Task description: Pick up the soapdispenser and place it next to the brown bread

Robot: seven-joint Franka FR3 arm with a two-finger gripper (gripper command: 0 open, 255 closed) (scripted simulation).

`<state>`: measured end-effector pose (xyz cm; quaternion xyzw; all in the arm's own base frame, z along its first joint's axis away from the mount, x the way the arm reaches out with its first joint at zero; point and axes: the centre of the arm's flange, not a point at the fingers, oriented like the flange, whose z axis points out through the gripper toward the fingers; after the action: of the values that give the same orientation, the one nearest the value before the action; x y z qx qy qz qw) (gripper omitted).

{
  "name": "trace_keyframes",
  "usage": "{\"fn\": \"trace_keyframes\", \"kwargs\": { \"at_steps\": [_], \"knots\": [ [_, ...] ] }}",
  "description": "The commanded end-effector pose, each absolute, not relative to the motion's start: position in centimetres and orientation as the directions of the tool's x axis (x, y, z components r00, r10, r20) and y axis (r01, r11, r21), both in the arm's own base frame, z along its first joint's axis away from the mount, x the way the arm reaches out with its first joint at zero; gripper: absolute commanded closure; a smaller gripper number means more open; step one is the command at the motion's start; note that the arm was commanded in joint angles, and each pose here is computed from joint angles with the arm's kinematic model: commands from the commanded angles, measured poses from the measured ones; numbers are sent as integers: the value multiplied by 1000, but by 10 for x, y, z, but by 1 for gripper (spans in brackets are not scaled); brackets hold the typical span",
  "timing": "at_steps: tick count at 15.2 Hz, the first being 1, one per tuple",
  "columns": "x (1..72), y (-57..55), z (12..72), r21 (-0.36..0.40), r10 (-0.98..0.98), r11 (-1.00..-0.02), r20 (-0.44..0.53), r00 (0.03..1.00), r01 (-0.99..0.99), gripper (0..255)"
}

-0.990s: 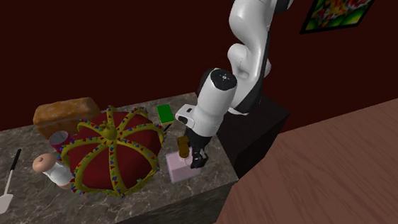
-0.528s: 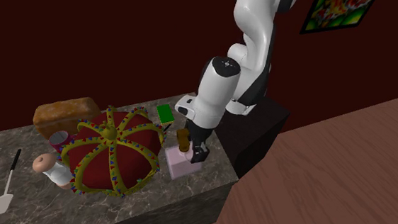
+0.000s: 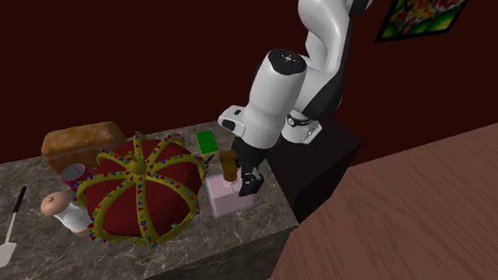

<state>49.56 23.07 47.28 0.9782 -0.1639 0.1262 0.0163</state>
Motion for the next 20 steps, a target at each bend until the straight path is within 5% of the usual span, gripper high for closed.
{"fn": "trace_keyframes", "kwargs": {
  "at_steps": [1,20],
  "knots": [
    [496,230,484,-10,-317,-946,252,914,-325,255],
    [496,230,584,-10,-317,-946,252,914,-325,255]
  ]
}}
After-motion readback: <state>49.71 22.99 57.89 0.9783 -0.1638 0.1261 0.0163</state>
